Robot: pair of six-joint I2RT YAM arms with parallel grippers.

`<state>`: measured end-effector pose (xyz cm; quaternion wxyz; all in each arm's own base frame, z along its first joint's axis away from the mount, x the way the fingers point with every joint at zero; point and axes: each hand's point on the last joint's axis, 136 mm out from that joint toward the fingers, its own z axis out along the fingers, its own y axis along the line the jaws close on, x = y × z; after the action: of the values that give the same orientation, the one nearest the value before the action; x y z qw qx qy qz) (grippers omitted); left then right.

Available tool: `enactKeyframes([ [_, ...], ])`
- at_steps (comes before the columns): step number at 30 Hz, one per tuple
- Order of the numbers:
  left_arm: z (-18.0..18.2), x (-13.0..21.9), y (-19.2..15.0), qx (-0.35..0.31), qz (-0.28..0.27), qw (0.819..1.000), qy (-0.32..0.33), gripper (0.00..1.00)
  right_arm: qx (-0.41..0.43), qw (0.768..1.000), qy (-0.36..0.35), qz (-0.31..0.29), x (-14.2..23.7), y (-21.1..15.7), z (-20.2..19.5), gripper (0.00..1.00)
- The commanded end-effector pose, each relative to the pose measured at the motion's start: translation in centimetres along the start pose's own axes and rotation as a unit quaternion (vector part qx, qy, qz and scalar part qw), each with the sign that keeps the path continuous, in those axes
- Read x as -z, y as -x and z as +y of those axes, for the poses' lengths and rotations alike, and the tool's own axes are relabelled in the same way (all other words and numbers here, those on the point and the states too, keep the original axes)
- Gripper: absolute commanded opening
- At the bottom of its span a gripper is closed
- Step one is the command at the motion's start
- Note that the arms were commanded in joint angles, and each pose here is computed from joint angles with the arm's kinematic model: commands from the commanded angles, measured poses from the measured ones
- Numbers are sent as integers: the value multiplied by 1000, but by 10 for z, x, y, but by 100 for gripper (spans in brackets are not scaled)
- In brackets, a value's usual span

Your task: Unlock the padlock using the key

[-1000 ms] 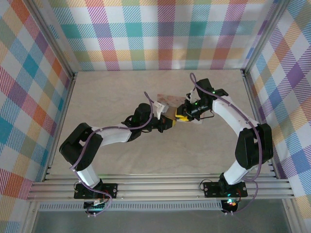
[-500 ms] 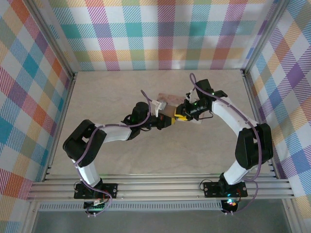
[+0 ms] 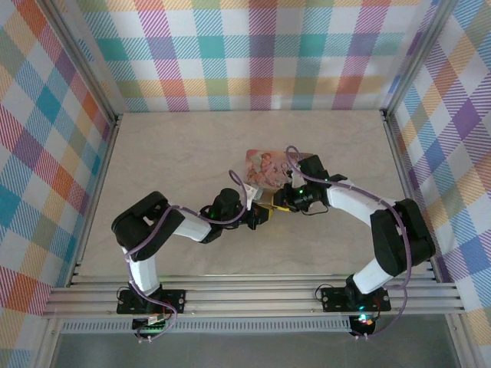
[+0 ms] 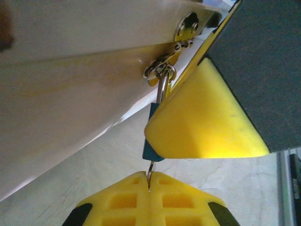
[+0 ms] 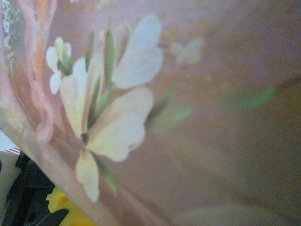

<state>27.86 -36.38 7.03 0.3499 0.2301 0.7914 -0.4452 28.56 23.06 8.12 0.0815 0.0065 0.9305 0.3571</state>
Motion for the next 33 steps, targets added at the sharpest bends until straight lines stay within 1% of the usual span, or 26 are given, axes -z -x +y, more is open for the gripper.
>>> enactKeyframes([
  [1,15,-3,-14,-12,-9,1000,26,0,-49,998,7,31,-13,-14,-15,8],
  [4,19,-6,-17,-10,-15,999,29,0,-50,998,1,36,-17,-17,-21,19],
  [6,21,-8,-18,-9,-20,999,31,0,-51,998,0,38,-20,-19,-24,24],
  [8,22,-9,-20,-11,-21,999,33,0,-54,998,0,40,-23,-19,-26,27],
  [11,23,-10,-23,-14,-20,999,36,0,-61,997,1,38,-25,-19,-28,35],
  [16,25,-11,-27,-14,-20,999,44,0,-63,997,0,34,-25,-18,-28,44],
  [19,27,-11,-27,-15,-21,998,49,0,-62,998,1,21,-21,-15,-26,51],
  [21,27,-11,-27,-15,-22,998,51,0,-63,998,8,0,-16,-9,-21,54],
  [24,25,-10,-28,-17,-19,998,52,0,-70,997,18,-29,-10,-1,-15,55],
  [27,23,-10,-26,-18,-18,998,51,0,-80,995,15,-49,-7,5,-16,56],
  [33,20,-13,-19,-24,-19,998,50,0,-83,994,7,-70,-8,9,-22,57],
])
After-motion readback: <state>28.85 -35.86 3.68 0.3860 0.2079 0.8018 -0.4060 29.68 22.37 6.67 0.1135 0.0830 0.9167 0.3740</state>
